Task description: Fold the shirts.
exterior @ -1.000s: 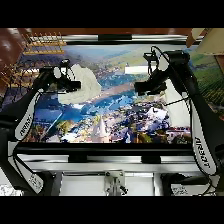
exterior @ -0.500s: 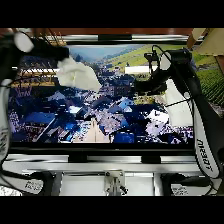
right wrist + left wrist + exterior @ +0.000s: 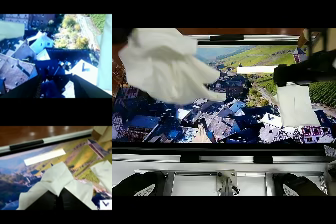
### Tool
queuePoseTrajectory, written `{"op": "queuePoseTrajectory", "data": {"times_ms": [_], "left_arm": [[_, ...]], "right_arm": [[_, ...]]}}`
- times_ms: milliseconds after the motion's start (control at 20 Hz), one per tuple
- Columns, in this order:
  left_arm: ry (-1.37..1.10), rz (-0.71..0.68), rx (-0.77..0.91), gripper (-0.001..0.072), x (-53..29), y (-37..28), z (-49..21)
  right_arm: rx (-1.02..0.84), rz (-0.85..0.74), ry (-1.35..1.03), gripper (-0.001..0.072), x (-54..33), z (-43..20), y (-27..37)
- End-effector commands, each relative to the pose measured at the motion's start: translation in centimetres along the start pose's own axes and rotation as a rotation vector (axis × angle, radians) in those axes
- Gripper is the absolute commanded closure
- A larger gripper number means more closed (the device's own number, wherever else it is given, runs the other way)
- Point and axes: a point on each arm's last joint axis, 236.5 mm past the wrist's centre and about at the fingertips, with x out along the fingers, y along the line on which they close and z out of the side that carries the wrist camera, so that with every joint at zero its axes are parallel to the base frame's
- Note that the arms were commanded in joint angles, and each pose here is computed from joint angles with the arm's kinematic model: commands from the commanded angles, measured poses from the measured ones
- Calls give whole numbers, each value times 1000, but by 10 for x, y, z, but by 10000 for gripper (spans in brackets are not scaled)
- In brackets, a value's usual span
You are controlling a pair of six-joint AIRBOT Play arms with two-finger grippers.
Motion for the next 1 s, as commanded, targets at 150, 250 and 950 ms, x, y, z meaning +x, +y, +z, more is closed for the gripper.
{"op": "queuePoseTrajectory", "data": {"times_ms": [150,250,950], "left_arm": [[400,-215,-78,679,103,-117,-194],[545,-229,-91,616,122,-144,-261],[935,281,-380,-13,-17,99,-356]], "right_arm": [[64,-4,-67,206,-60,-16,-9],[63,-16,-12,206,-50,-24,-10],[13,76,642,51,119,-154,-14]]}}
